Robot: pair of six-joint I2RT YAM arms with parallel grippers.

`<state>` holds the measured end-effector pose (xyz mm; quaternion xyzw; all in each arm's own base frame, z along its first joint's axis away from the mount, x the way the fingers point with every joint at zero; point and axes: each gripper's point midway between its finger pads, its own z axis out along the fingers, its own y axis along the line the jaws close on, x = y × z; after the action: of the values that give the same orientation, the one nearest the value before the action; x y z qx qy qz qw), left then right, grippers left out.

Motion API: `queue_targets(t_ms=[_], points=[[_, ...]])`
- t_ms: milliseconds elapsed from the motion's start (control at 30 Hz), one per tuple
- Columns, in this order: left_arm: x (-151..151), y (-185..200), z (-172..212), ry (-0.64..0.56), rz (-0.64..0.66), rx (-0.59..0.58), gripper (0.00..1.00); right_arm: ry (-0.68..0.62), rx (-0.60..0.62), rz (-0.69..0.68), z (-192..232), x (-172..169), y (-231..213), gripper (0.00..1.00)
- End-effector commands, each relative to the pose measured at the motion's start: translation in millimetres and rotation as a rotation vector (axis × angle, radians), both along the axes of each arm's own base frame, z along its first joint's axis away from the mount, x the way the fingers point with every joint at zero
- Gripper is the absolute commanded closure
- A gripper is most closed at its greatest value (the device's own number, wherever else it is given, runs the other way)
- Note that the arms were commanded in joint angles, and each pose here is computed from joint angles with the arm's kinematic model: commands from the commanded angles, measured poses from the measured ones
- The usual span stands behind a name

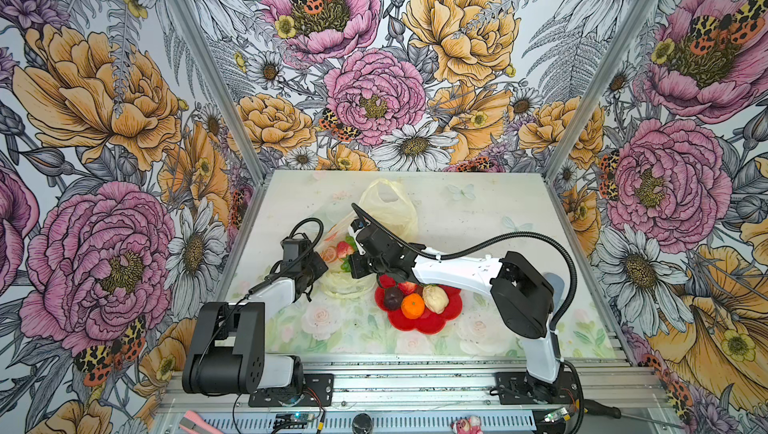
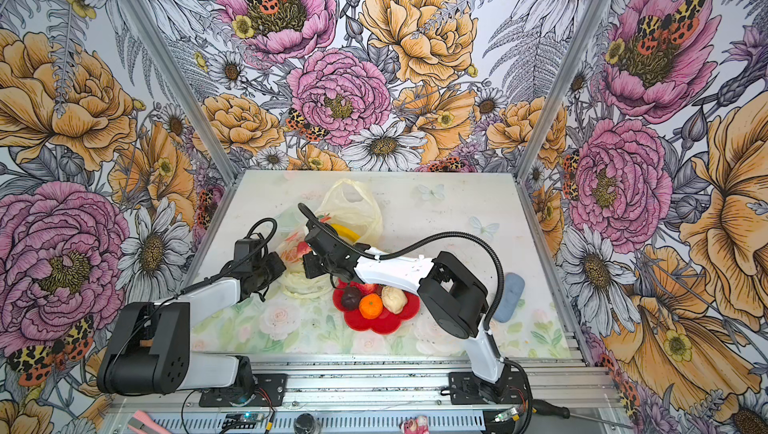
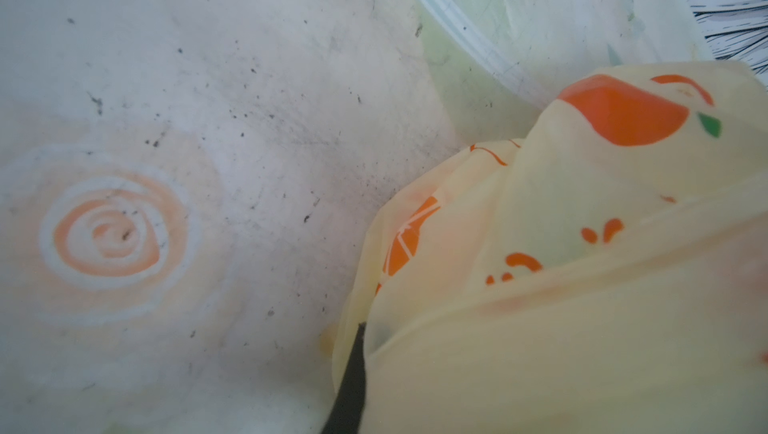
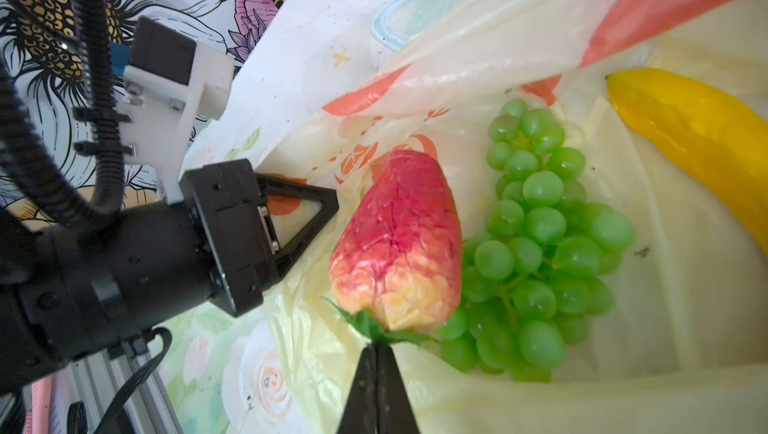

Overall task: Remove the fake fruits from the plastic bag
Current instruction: 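Lower the right gripper into the bag and grasp the red-yellow strawberry, then lift the strawberry out and carry it over the red plate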

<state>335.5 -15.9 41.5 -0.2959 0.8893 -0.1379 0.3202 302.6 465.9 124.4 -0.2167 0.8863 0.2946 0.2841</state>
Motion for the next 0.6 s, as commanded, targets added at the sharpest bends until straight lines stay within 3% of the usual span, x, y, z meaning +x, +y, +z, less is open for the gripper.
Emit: queue_targets(t_ms=[0,233,567], points=[[13,8,16,-0.051,0.001,0.055,1.00,-0.035,0.025,0.005,27,-4,-14,1.00],[29,14,35,-0.146,-0.033,0.139,1.00,-0.001,-0.037,-0.040,38,-19,-69,1.00],[33,8,36,-0.177,-0.064,0.115,1.00,0.074,-0.155,-0.115,48,-48,-154,1.00]])
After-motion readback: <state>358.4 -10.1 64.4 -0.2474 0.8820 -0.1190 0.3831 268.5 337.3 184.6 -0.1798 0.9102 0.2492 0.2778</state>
